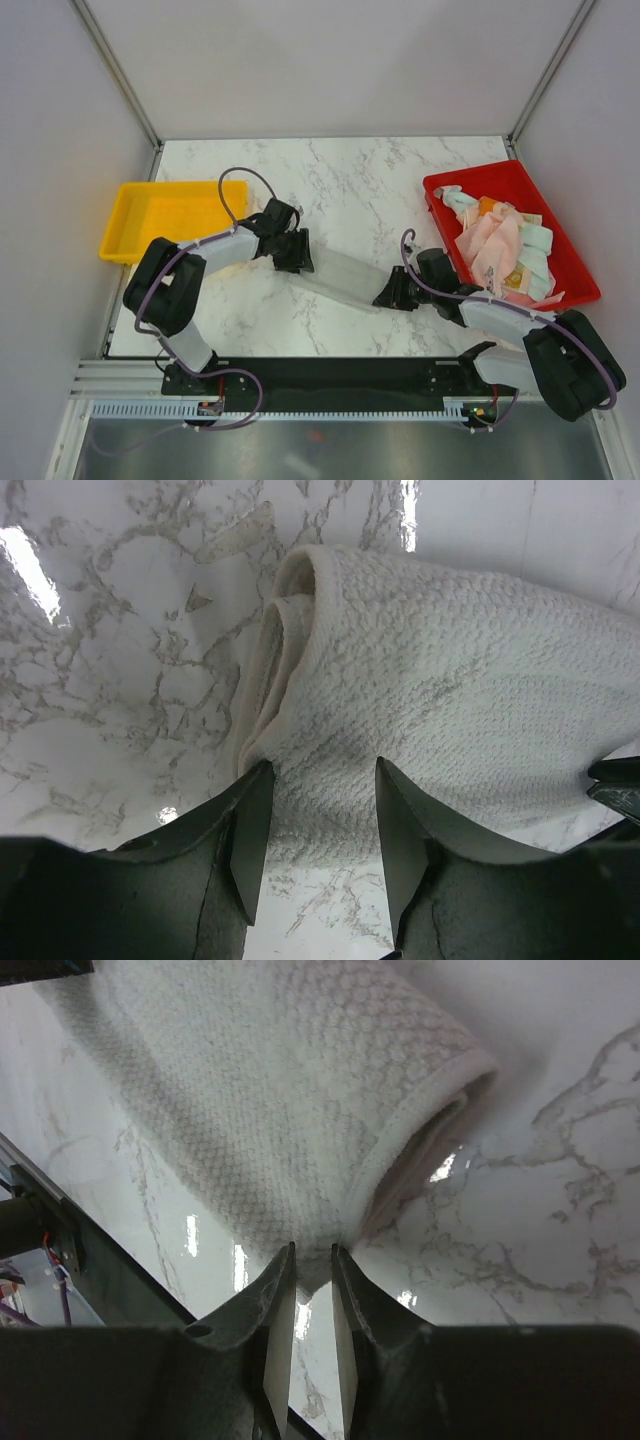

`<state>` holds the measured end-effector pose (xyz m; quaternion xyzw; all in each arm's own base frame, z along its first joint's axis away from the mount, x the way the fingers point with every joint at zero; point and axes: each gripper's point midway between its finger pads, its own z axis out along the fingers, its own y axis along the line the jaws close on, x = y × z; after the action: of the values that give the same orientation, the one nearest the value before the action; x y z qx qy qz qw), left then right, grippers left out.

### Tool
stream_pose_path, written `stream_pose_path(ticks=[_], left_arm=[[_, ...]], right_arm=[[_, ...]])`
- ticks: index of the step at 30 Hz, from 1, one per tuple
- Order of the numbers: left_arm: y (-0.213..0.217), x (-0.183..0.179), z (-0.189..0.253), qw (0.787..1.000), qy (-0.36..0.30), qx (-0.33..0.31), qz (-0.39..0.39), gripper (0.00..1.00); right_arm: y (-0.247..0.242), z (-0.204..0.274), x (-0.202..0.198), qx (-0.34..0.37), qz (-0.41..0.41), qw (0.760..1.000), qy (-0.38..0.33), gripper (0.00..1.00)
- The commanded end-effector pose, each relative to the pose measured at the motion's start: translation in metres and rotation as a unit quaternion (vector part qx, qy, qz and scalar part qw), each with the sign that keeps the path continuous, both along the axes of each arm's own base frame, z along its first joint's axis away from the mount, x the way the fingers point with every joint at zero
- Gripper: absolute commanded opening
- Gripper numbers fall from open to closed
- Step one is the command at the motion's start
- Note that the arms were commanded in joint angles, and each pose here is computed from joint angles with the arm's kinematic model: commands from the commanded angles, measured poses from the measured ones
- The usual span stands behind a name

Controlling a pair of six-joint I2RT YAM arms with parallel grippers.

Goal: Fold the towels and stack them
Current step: Fold the towel

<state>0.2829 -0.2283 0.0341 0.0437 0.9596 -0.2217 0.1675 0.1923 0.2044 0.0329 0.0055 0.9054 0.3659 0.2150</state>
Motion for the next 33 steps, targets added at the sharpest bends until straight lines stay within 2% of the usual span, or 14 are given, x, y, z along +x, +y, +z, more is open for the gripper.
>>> stream_pose_path(ticks=[1, 3, 7, 10, 13, 18, 21, 24, 29, 33], left_arm=[[-0.003, 0.011, -0.001, 0.999, -0.009, -0.003, 0.034, 0.53], [0.0, 0.01, -0.003, 0.999, -0.002, 0.0, 0.051, 0.53], [0.012, -0.006, -0.005, 0.996, 0.008, 0.01, 0.089, 0.53], [0.019, -0.017, -0.004, 0.991, 0.02, 0.005, 0.136, 0.53], [0.015, -0.02, 0.009, 0.99, 0.015, -0.018, 0.139, 0.53], [0.002, 0.007, 0.062, 0.992, -0.034, -0.036, 0.12, 0.56], [-0.004, 0.026, 0.074, 0.992, -0.057, -0.03, 0.104, 0.56], [-0.008, 0.036, 0.061, 0.995, -0.055, -0.015, 0.088, 0.56], [-0.011, 0.051, 0.032, 0.996, -0.052, -0.008, 0.066, 0.54], [-0.004, 0.062, 0.012, 0.996, -0.03, -0.009, 0.081, 0.52]], right_arm=[[0.001, 0.005, 0.017, 0.0, -0.018, 0.999, -0.041, 0.28], [-0.01, 0.001, 0.024, -0.034, -0.039, 0.998, -0.043, 0.28], [-0.019, 0.011, 0.037, -0.055, -0.064, 0.993, -0.077, 0.29], [-0.019, 0.021, 0.054, -0.08, -0.055, 0.99, -0.102, 0.3], [-0.01, 0.034, 0.067, -0.097, -0.022, 0.99, -0.099, 0.29], [0.014, 0.059, 0.062, -0.057, 0.035, 0.995, -0.078, 0.3], [0.027, 0.064, 0.048, -0.011, 0.051, 0.997, -0.053, 0.29], [0.032, 0.059, 0.035, 0.03, 0.047, 0.998, -0.038, 0.29], [0.025, 0.028, 0.016, 0.059, 0.019, 0.998, -0.024, 0.29], [0.011, 0.002, 0.008, 0.032, -0.002, 0.999, -0.021, 0.29]])
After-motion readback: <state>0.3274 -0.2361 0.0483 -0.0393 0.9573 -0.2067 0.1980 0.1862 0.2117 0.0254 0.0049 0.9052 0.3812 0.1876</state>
